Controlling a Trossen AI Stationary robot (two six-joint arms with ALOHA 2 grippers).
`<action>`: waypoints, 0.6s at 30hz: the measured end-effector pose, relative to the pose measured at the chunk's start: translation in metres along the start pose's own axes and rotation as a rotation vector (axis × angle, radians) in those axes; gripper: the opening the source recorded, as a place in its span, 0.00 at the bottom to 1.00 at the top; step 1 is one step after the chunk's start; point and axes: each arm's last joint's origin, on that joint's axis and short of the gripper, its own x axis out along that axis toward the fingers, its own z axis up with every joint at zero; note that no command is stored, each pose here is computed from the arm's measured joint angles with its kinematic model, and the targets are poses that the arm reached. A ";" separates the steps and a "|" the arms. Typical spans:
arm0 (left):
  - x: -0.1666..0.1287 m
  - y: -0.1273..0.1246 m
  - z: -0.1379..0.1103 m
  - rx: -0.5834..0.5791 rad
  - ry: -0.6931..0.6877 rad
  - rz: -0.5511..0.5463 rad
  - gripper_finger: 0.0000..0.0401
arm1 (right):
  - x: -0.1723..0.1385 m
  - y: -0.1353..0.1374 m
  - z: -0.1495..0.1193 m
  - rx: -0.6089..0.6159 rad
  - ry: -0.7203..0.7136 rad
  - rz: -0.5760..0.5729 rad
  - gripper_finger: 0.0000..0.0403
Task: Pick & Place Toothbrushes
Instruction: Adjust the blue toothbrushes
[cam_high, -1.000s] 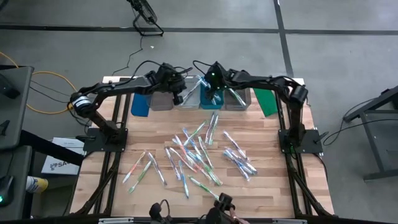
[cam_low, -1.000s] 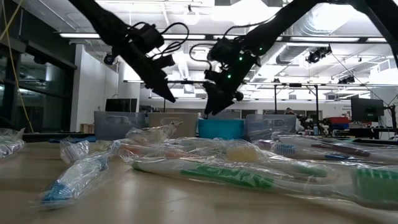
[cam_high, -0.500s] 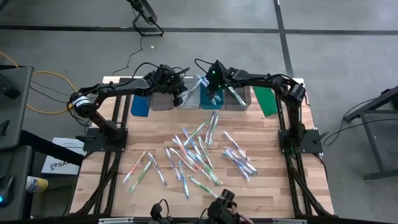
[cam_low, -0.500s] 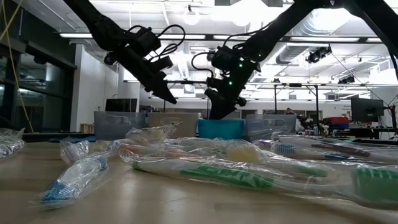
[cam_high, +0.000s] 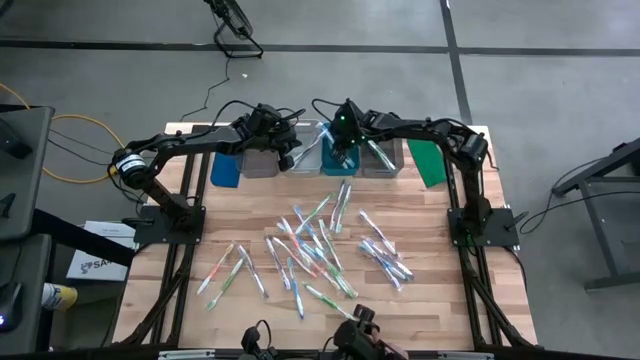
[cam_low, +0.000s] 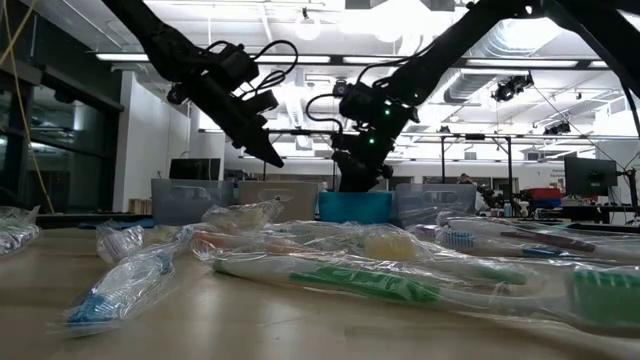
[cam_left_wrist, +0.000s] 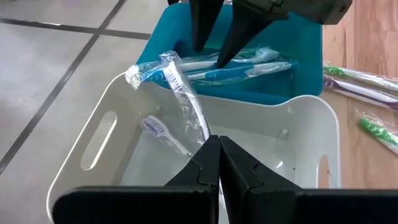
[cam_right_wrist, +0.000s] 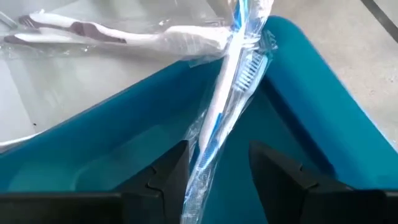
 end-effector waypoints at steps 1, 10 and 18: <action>0.000 0.000 0.000 0.000 0.000 0.000 0.00 | 0.000 0.000 0.000 0.003 0.000 0.002 0.41; 0.000 0.000 0.000 -0.001 0.002 -0.001 0.00 | 0.012 -0.004 -0.006 0.048 0.030 -0.067 0.39; 0.000 0.000 0.000 -0.016 0.003 -0.001 0.00 | 0.005 -0.008 -0.004 0.086 0.023 -0.172 0.16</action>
